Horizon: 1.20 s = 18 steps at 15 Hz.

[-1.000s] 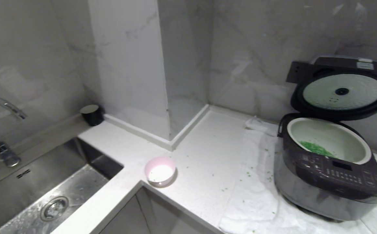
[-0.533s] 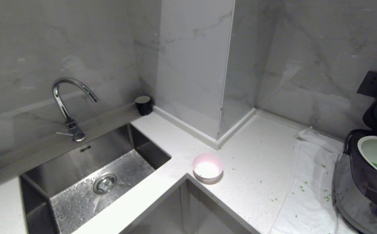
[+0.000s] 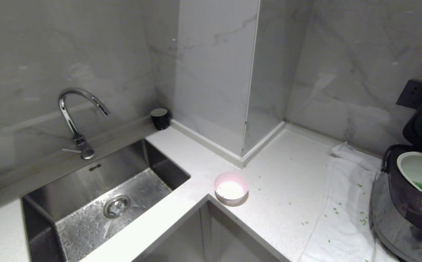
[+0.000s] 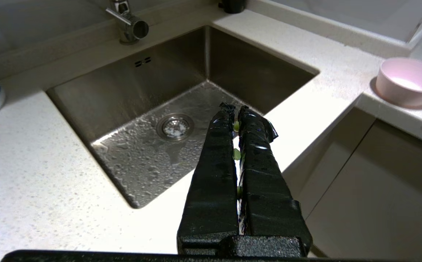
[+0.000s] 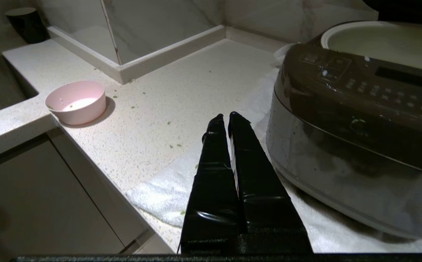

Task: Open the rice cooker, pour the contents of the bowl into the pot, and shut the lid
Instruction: Turn on the tap

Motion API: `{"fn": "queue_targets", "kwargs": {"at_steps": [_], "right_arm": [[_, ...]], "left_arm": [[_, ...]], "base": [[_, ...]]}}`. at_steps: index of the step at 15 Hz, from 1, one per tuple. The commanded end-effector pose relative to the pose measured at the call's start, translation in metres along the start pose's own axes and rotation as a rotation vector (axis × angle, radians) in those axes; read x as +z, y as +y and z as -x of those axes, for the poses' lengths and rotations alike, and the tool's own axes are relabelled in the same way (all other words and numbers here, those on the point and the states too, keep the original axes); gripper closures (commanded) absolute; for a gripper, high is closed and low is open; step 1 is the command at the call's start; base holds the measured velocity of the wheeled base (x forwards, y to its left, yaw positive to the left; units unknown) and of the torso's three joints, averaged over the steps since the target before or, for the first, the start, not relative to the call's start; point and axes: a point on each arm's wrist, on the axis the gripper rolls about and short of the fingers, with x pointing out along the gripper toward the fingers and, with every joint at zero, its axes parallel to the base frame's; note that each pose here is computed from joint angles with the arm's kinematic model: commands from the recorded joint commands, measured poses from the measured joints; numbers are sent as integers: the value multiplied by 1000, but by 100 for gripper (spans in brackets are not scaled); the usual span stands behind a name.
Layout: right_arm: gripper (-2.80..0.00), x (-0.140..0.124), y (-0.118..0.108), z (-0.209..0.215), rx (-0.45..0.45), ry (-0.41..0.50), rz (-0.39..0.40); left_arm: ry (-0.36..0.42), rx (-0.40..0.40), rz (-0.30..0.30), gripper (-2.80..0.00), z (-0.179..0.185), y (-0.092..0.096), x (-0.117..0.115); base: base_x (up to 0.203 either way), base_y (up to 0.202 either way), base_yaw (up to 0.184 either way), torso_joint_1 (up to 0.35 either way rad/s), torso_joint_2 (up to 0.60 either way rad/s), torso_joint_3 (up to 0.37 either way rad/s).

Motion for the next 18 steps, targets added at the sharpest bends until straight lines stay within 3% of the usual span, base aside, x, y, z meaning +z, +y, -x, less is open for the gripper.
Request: {"fn": "queue_targets", "kwargs": {"at_steps": [1, 6, 13, 18], "right_arm": [[0, 0, 0, 0, 1, 1, -1], [0, 0, 0, 0, 1, 1, -1], [0, 0, 0, 0, 1, 1, -1], [0, 0, 0, 0, 1, 1, -1]], "left_arm": [[-2, 0, 4, 0, 0, 0, 0], [-2, 0, 5, 0, 0, 0, 0], [-2, 0, 6, 0, 0, 0, 0], [-2, 1, 5, 0, 0, 0, 0]], "base": [[154, 0, 3, -11, -2, 8], [178, 0, 3, 13, 0, 2], [0, 0, 0, 0, 0, 0], [0, -6, 117, 4, 0, 4]]}}
